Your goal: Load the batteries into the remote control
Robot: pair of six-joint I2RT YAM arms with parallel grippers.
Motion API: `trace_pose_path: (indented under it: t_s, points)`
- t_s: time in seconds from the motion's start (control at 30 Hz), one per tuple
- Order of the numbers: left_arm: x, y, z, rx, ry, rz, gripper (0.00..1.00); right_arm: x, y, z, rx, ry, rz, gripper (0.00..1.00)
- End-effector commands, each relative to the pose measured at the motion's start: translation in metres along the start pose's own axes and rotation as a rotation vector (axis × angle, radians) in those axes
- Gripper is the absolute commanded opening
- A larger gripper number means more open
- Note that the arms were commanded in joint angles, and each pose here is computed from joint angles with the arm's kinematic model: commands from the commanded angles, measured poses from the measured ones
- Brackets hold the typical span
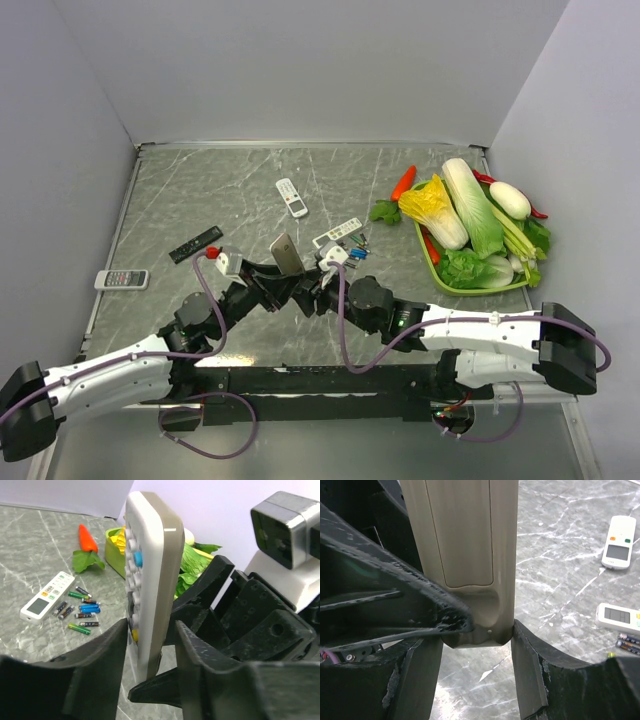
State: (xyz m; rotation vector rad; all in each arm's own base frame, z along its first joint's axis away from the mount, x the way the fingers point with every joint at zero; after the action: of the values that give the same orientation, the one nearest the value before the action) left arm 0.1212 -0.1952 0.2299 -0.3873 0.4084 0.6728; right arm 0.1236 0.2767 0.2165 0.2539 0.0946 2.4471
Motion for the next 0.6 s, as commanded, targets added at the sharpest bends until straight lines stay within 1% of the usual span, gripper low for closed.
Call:
trace_pose_path:
  t_s: [0.0,0.13,0.17,0.2,0.27,0.3,0.37,0.4,0.43,0.47,0.5,0.53,0.57]
  points:
    - [-0.001,-0.002,0.002,-0.053,-0.001,-0.014,0.42,0.012,-0.004,0.032,-0.108,-0.092,-0.013,0.0]
    - [0.0,-0.003,-0.005,-0.048,0.01,-0.009,0.41,0.014,-0.006,0.033,-0.112,-0.115,-0.042,0.0]
    - [0.001,-0.003,-0.007,-0.046,0.01,-0.005,0.39,0.016,-0.006,0.035,-0.116,-0.116,-0.043,0.0]
    - [0.001,-0.003,-0.006,-0.054,0.015,-0.004,0.34,0.017,-0.006,0.035,-0.116,-0.122,-0.052,0.0]
    - [0.002,-0.003,-0.007,-0.066,0.013,-0.005,0.29,0.017,-0.006,0.033,-0.119,-0.126,-0.059,0.0]
    - [0.002,-0.003,-0.007,-0.067,0.011,-0.003,0.24,0.017,-0.006,0.034,-0.124,-0.126,-0.055,0.0]
    - [0.002,-0.003,-0.006,-0.063,0.001,-0.001,0.16,0.019,-0.005,0.033,-0.116,-0.127,-0.049,0.0]
    - [0.002,-0.003,-0.005,-0.065,0.003,0.0,0.09,0.019,-0.004,0.034,-0.117,-0.13,-0.04,0.0]
    - [0.002,-0.002,-0.005,-0.062,0.004,0.001,0.05,0.019,-0.004,0.032,-0.115,-0.128,-0.032,0.0]
    - [0.002,-0.001,-0.004,-0.059,0.008,0.006,0.01,0.021,-0.003,0.031,-0.112,-0.126,-0.007,0.02]
    - [0.003,0.001,-0.006,-0.052,0.006,0.015,0.01,0.022,-0.001,0.033,-0.114,-0.128,0.014,0.08]
    - [0.004,0.002,-0.006,-0.05,0.005,0.017,0.01,0.022,0.001,0.031,-0.108,-0.117,0.033,0.16]
    - [0.004,0.005,-0.004,-0.051,0.004,0.019,0.01,0.022,0.003,0.032,-0.107,-0.092,0.047,0.3]
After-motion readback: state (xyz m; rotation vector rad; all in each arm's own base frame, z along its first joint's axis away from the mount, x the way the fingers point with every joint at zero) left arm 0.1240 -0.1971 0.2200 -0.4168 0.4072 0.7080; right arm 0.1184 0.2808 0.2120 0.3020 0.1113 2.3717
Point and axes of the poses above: each gripper's point midway between its finger pads, its own y axis back along the fingers, its own x axis along the line the jaws close on, z = x × y, the point moved 9 cm from there along y, back along the fingers, and after that the axes turned 2 degrees about -y, right-handed, at the moved point
